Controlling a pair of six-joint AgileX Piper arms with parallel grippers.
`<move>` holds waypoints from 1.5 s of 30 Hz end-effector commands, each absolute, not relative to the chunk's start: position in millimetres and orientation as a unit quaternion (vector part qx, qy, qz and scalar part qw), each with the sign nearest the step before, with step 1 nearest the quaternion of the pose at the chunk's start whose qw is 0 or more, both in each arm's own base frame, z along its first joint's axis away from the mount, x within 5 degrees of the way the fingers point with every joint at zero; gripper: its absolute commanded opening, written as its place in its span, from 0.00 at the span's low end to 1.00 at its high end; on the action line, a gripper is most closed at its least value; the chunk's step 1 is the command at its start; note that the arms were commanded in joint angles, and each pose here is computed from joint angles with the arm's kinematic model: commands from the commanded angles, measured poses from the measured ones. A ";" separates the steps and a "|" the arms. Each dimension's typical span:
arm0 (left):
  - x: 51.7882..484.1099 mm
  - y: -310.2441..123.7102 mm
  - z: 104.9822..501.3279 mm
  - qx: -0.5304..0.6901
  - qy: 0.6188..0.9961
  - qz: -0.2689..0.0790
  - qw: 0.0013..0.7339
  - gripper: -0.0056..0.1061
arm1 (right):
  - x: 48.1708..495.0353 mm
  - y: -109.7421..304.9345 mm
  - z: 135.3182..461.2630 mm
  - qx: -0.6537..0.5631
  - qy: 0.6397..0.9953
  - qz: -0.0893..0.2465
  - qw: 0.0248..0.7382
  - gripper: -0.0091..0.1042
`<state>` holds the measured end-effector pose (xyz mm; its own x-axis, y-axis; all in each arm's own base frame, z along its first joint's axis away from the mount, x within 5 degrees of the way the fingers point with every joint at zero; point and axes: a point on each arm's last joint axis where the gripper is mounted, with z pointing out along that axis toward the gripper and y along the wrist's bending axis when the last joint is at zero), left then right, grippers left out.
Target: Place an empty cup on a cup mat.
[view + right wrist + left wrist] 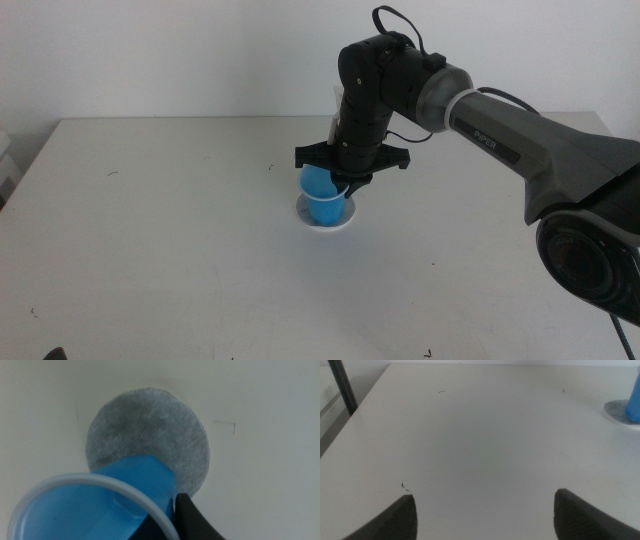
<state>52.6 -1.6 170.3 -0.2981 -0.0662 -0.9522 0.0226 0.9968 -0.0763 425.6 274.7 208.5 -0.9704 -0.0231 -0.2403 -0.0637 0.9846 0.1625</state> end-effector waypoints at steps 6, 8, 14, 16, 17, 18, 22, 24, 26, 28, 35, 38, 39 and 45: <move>53.3 -1.9 178.8 -0.016 0.779 -0.044 0.625 0.99 | 434.4 266.1 254.2 -0.011 0.971 0.118 0.208 0.07; 53.3 -1.9 178.8 -0.016 0.779 -0.044 0.625 0.99 | 435.8 266.4 251.9 -0.011 0.971 0.118 0.209 0.07; 53.3 -1.9 178.8 -0.016 0.779 -0.044 0.625 0.99 | 437.4 268.5 240.3 -0.010 0.974 0.117 0.195 0.07; 53.3 -1.9 178.8 -0.016 0.779 -0.044 0.625 0.99 | 437.3 268.4 240.1 -0.011 0.974 0.116 0.194 0.07; 53.3 -1.9 178.8 -0.016 0.779 -0.044 0.625 0.99 | 437.9 267.6 240.2 -0.022 0.974 0.110 0.199 0.13; 53.3 -1.9 178.8 -0.016 0.779 -0.044 0.625 0.99 | 437.9 267.6 240.2 -0.022 0.974 0.110 0.199 0.16; 53.3 -1.9 178.8 -0.016 0.779 -0.044 0.625 0.99 | 438.0 267.6 240.2 -0.022 0.973 0.110 0.200 0.33; 53.3 -1.9 178.8 -0.016 0.779 -0.044 0.625 0.99 | 437.8 267.5 240.9 -0.022 0.973 0.110 0.200 0.43; 53.3 -1.9 178.8 -0.016 0.779 -0.044 0.625 0.99 | 437.8 267.5 242.5 -0.022 0.973 0.111 0.203 0.52; 53.3 -1.9 178.8 -0.016 0.779 -0.044 0.625 0.99 | 437.3 267.1 249.3 -0.022 0.970 0.116 0.212 0.60; 53.3 -1.9 178.8 -0.016 0.779 -0.044 0.625 0.99 | 428.9 257.4 292.6 -0.026 0.958 0.125 0.258 0.71; 53.3 -1.9 178.8 -0.016 0.779 -0.044 0.625 0.99 | 419.0 247.4 323.6 -0.049 0.950 0.123 0.282 0.71; 53.3 -1.9 178.8 -0.016 0.779 -0.044 0.625 0.99 | 415.0 243.9 334.3 -0.055 0.947 0.124 0.290 0.71; 53.3 -1.9 178.8 -0.016 0.779 -0.044 0.625 0.99 | 391.9 213.1 390.9 -0.060 0.935 0.125 0.325 0.71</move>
